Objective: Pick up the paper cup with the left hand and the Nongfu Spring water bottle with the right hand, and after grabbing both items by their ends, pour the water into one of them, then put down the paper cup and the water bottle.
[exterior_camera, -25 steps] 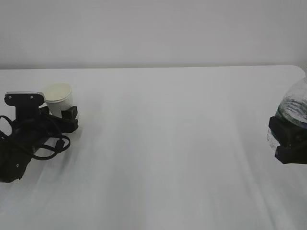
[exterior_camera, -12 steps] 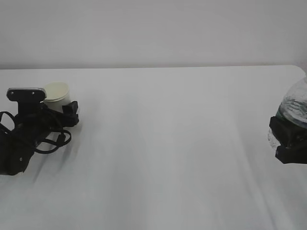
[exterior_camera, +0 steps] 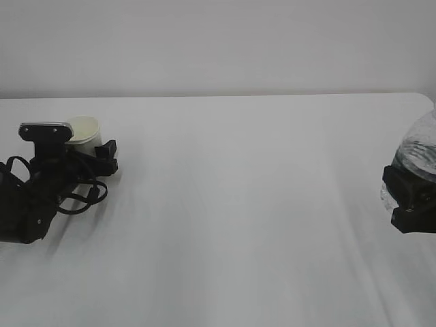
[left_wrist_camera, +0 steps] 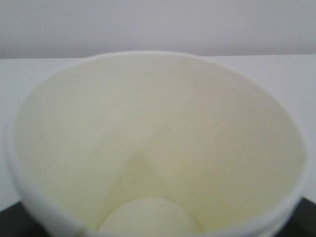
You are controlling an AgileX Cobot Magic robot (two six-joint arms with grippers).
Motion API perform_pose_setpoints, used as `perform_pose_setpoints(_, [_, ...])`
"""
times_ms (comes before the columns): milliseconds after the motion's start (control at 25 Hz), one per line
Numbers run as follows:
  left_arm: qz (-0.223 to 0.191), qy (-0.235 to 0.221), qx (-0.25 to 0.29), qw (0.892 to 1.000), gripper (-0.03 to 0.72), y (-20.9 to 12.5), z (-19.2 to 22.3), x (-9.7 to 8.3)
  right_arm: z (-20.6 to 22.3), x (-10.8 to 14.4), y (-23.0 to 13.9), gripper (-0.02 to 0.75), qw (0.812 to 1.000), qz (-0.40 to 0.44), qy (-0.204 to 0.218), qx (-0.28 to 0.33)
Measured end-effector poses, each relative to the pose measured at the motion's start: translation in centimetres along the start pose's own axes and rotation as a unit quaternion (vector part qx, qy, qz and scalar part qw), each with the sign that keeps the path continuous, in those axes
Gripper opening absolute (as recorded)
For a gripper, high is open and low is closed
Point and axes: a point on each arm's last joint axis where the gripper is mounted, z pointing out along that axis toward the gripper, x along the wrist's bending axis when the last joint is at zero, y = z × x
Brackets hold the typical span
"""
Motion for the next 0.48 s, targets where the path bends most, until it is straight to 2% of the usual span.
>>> perform_pose_setpoints(120, [0.0, 0.0, -0.001, 1.0, 0.603, 0.03, 0.03, -0.01, 0.0, 0.0, 0.0, 0.423, 1.0, 0.0, 0.0, 0.0])
perform_pose_setpoints(480, [0.0, 0.0, -0.002, 1.0, 0.45, 0.05, 0.03, -0.01, 0.0, -0.05, 0.0, 0.423, 1.0, 0.001, -0.003, 0.0])
